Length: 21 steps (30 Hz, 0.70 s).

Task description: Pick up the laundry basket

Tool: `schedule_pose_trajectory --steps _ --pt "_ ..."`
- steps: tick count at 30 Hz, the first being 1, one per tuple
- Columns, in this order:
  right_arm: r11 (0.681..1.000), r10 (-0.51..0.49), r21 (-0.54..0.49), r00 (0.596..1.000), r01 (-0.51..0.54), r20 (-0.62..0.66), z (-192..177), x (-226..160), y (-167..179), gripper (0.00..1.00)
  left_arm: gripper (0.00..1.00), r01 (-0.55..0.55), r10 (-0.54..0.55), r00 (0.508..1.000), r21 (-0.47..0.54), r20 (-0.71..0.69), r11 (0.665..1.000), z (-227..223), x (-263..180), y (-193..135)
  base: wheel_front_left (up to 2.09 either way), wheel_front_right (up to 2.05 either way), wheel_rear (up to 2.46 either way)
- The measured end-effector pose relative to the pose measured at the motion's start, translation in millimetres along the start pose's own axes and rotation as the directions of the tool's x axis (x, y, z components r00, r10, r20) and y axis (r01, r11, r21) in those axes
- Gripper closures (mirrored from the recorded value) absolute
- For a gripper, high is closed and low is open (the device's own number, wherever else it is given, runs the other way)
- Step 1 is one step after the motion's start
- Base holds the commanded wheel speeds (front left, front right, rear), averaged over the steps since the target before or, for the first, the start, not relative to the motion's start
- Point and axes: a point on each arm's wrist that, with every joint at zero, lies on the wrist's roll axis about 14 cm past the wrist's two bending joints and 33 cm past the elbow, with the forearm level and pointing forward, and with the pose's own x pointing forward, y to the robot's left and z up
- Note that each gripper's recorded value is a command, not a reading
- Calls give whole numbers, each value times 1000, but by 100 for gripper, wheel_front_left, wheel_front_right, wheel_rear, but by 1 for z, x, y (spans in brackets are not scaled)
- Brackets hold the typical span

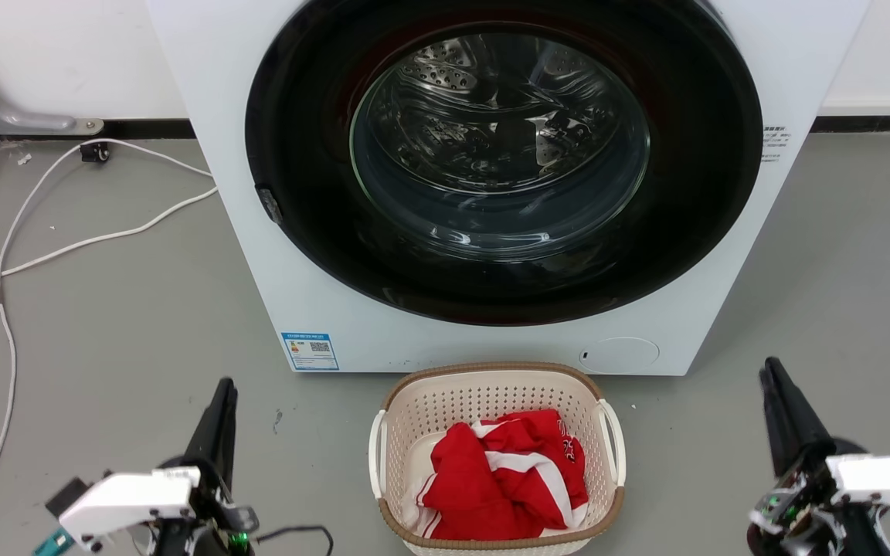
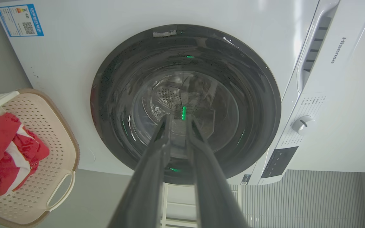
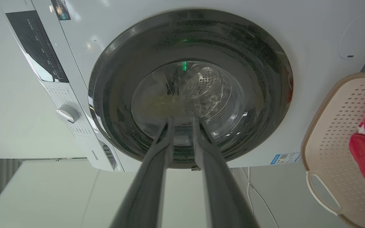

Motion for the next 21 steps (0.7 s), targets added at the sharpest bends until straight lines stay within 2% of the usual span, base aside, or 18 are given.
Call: schedule_pose_trajectory --steps 4,10,16,21 --pt "999 -52 7 999 52 3 -2 -9 -18 0 0 -53 53 999 -9 5 999 -1 -9 18 0 0 0" --pt "999 -35 -23 999 35 5 -6 -8 -12 0 0 -30 30 1000 20 4 999 -6 -7 11 0 0 0" --pt "991 -13 -132 1000 14 9 -7 -7 -5 0 0 -6 5 1000 112 11 994 -7 -5 2 0 0 0" --pt "961 -4 -276 1000 8 16 -5 -8 -2 0 0 15 -17 1000 241 5 970 -10 -4 -5 0 0 0"
